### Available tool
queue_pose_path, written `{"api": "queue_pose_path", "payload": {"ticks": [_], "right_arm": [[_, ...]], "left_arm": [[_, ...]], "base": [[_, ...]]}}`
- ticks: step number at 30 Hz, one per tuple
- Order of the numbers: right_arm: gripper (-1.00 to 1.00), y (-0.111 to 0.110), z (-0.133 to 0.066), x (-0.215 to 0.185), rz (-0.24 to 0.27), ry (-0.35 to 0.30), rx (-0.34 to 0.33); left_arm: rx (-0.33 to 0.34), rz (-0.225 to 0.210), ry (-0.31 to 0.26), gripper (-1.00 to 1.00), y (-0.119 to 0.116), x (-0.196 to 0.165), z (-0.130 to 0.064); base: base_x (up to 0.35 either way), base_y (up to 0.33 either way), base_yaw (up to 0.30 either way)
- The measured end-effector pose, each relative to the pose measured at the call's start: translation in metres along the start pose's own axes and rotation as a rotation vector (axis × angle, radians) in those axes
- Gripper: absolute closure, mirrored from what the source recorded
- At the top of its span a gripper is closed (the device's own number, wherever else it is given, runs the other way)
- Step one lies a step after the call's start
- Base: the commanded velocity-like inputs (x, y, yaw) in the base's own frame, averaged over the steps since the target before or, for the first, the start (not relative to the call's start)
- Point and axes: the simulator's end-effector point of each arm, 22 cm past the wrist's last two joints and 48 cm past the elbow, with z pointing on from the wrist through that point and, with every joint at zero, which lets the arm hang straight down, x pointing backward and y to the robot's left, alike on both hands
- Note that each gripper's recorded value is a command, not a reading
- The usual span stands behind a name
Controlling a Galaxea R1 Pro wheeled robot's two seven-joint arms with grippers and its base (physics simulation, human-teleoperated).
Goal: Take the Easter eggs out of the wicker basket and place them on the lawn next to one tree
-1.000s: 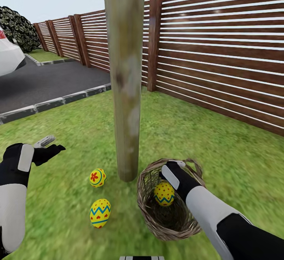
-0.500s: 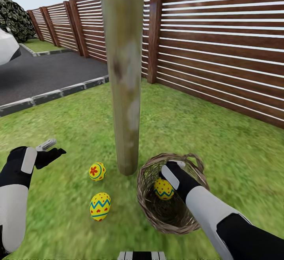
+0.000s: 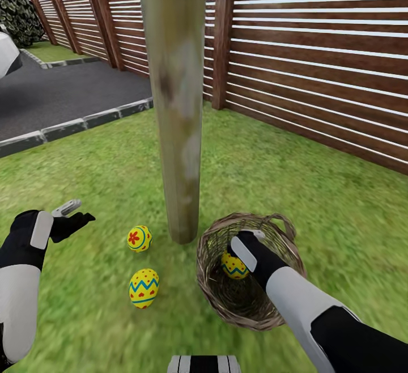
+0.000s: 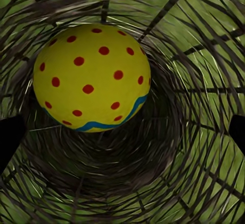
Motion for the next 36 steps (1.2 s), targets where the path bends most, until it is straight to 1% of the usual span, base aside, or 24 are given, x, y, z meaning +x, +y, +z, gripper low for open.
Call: {"api": "queue_pose_path", "payload": {"ticks": [13,24,27,36], "right_arm": [[-1.0,0.016,-0.018,-0.029,0.006,-0.067,-0.046],[-1.0,0.018,-0.023,-0.037,0.008,-0.088,-0.055],[-1.0,0.018,-0.023,-0.037,0.008,-0.089,-0.055],[-1.0,0.02,-0.003,-0.022,0.002,-0.052,-0.051]], "left_arm": [[-0.004,0.001,-0.001,-1.0,0.002,-0.001,0.0],[0.0,-0.001,0.002,-1.0,0.0,0.0,0.0],[0.001,-0.001,0.002,-1.0,0.0,0.001,0.0],[-0.023,0.004,0.032,-1.0,0.008,0.015,0.019]], "base": [[0.0,0.0,0.0],[0.0,0.0,0.0],[0.0,0.0,0.0],[0.0,0.0,0.0]]}}
